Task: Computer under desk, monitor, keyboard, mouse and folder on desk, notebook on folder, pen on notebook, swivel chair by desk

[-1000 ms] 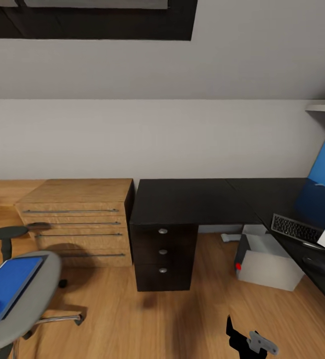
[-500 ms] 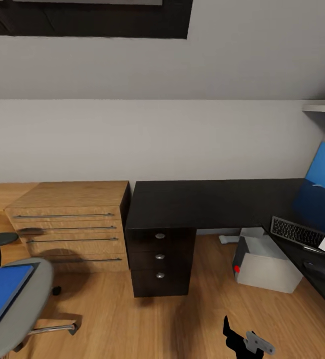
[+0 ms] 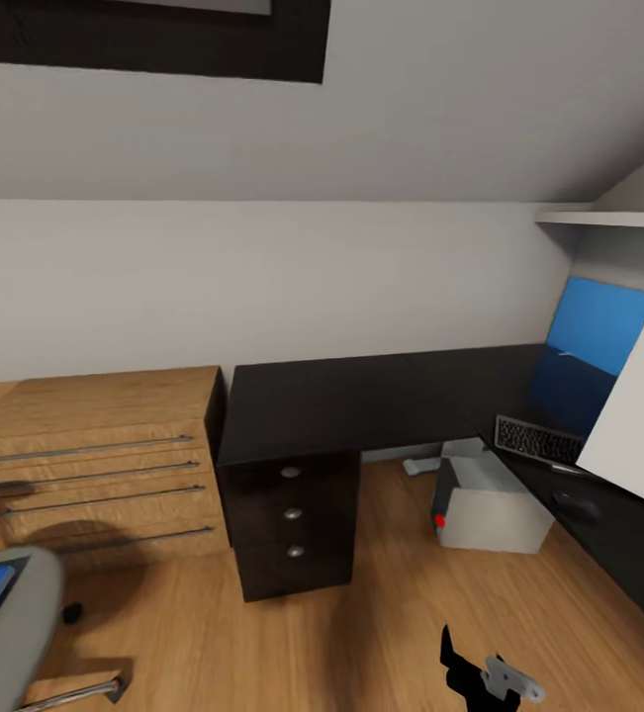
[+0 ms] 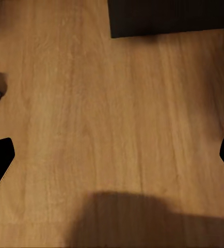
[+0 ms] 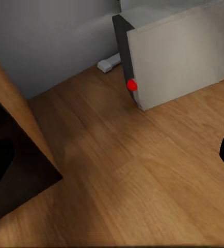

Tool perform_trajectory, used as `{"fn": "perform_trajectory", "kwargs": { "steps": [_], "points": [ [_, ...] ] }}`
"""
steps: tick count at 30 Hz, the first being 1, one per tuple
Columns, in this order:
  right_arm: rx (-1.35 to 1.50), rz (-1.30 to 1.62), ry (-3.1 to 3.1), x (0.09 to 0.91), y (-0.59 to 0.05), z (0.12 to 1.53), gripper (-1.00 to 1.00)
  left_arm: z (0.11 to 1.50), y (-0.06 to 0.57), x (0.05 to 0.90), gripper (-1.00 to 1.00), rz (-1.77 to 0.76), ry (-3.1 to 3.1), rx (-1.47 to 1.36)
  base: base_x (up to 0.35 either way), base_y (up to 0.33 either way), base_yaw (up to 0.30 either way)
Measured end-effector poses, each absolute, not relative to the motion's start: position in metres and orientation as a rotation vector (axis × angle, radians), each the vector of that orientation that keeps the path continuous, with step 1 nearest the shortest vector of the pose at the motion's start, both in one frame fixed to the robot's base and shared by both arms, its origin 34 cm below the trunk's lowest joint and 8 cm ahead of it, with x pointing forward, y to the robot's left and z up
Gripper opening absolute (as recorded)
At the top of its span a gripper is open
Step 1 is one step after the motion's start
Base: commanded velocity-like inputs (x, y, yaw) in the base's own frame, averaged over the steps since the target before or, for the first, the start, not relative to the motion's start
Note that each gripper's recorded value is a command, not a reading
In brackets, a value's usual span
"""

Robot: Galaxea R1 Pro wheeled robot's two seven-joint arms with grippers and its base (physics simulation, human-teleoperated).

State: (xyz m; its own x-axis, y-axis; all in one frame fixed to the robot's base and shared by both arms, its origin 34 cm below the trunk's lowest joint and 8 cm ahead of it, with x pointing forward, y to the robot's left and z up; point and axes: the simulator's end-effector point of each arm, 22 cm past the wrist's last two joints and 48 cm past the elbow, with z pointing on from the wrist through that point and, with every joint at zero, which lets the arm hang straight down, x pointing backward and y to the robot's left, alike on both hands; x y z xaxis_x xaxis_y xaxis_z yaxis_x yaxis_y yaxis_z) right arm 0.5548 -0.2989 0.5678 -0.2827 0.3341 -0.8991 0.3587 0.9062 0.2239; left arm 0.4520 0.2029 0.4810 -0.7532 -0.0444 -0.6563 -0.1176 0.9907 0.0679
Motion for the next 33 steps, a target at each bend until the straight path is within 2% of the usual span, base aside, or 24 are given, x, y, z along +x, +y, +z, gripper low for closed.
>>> {"fn": "perform_trajectory", "kwargs": {
  "steps": [17, 33],
  "points": [
    [0.488, -0.019, 1.89, 0.557, -0.296, 0.58, 1.0, 0.495, 0.203, 0.456, 1.0, 0.134, 2.404, -0.124, 0.0, 0.029, -0.273],
    [0.492, -0.02, 1.892, 0.558, -0.296, 0.607, 1.0, 0.523, 0.204, 0.457, 1.0, 0.138, 2.402, -0.133, 0.0, 0.0, -0.012]
  ]
}}
